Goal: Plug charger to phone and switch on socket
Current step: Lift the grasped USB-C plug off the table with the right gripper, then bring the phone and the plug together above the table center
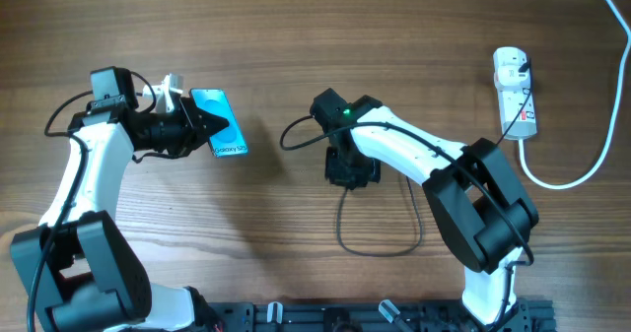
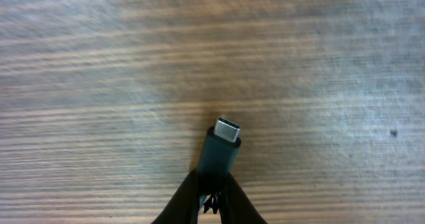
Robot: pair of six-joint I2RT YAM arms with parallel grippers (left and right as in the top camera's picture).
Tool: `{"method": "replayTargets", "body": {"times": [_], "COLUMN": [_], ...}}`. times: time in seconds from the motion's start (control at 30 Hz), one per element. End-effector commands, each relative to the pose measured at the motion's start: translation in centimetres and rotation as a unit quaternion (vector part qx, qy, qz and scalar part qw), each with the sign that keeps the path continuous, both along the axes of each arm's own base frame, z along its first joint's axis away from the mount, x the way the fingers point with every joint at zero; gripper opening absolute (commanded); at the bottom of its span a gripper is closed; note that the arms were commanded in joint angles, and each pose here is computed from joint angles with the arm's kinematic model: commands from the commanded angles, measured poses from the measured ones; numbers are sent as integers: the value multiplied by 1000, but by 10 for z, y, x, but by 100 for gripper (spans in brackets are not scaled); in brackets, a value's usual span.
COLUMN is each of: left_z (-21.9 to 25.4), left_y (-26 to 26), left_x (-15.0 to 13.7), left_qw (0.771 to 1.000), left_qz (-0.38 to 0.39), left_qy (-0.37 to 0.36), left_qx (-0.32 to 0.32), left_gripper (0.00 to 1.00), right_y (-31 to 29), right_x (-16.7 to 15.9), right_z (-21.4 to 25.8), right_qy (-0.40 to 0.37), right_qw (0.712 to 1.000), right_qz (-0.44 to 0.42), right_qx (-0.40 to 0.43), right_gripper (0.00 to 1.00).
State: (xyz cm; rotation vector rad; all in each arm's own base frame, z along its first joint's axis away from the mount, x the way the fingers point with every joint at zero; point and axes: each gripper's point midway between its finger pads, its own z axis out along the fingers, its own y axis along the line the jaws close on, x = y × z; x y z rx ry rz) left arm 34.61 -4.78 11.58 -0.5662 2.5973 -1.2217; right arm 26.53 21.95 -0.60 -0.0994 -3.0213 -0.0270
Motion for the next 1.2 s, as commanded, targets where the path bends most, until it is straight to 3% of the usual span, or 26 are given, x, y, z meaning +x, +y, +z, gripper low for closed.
{"method": "replayTargets", "body": {"times": [0.0, 0.4, 0.47, 0.5, 0.7, 0.8, 1.03, 1.17], "left_z": [6, 6, 7, 7, 10, 23, 90, 115], "left_y": [1, 1, 1, 1, 2, -6, -32, -37], "left_x": [0, 1, 3, 4, 10, 12, 18, 16], "left_qw": [1000, 1000, 1000, 1000, 999, 998, 966, 951], "left_qz": [-6, 2, 2, 2, 1, -12, -79, -102], "left_qy": [-18, -11, -17, -19, -35, -58, -173, -210], "left_qx": [3, -1, 1, 2, 0, -35, -178, -202], "left_gripper": [4, 4, 4, 4, 4, 4, 4, 4], "right_y": [-4, -9, -9, -8, 7, 16, 57, 78], "right_x": [2, 16, 16, 15, 18, 19, 21, -3], "right_z": [-11, -11, -11, -11, -10, -5, 89, 168], "right_qy": [-6, -16, -16, -16, -19, -27, -123, -171], "right_qw": [1000, 1000, 1000, 999, 996, 988, 910, 802], "right_qz": [16, 21, 22, 28, 76, 125, 299, 382], "right_qx": [-8, 7, 7, 9, 52, 82, 258, 427], "right_gripper": [11, 13, 8, 4, 4, 4, 4, 4]}}
